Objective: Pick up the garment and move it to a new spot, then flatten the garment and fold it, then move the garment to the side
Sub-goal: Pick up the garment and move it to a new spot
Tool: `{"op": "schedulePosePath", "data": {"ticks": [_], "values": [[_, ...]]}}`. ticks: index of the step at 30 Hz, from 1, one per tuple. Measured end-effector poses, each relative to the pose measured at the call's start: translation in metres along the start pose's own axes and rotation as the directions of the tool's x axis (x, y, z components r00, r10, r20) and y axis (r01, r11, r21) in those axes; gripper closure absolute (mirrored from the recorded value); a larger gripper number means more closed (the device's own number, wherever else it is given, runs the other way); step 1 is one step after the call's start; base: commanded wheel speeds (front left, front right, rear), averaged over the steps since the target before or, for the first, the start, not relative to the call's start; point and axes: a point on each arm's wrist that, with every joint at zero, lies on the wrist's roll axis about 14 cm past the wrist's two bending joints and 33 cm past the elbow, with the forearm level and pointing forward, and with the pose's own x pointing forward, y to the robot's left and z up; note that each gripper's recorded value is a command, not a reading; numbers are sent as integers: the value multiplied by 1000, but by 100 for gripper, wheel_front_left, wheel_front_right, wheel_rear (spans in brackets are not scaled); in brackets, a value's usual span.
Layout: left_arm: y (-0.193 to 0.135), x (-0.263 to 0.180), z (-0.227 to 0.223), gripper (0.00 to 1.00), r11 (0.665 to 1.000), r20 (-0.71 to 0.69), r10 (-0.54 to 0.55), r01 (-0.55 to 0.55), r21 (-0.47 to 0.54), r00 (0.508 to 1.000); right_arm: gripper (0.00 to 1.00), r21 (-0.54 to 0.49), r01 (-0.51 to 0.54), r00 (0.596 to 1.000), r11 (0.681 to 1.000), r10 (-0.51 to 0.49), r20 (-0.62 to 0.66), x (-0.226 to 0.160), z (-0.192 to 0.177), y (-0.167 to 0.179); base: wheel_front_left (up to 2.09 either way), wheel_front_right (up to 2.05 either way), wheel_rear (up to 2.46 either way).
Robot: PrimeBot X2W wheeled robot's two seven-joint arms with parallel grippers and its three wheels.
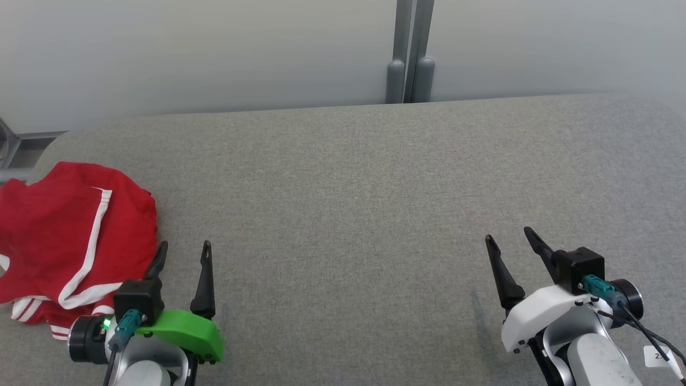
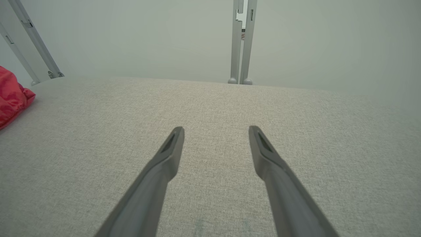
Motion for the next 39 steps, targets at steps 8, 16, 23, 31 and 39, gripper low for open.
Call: {"op": "schedulePosePath", "data": {"ticks": [8,16,23,31,39], "values": [[3,-2,-2,0,999,-8,14,-15,-33,1000,0,-2,-4,1000,1000,4,1,0,0,1,0,0,0],[19,-12,-7,0,995,-18,76,-76,-57,997,0,12,-45,999,999,45,3,4,0,15,0,0,0],[48,-37,-13,0,981,-43,170,-174,-90,984,0,45,-130,991,991,129,23,14,3,43,0,0,0],[81,-69,-15,0,957,-57,276,-280,-77,959,0,56,-239,971,969,238,23,25,2,81,0,0,0],[106,-100,-15,0,923,-63,372,-376,-78,926,0,62,-337,942,940,336,21,34,0,119,0,0,0]]}}
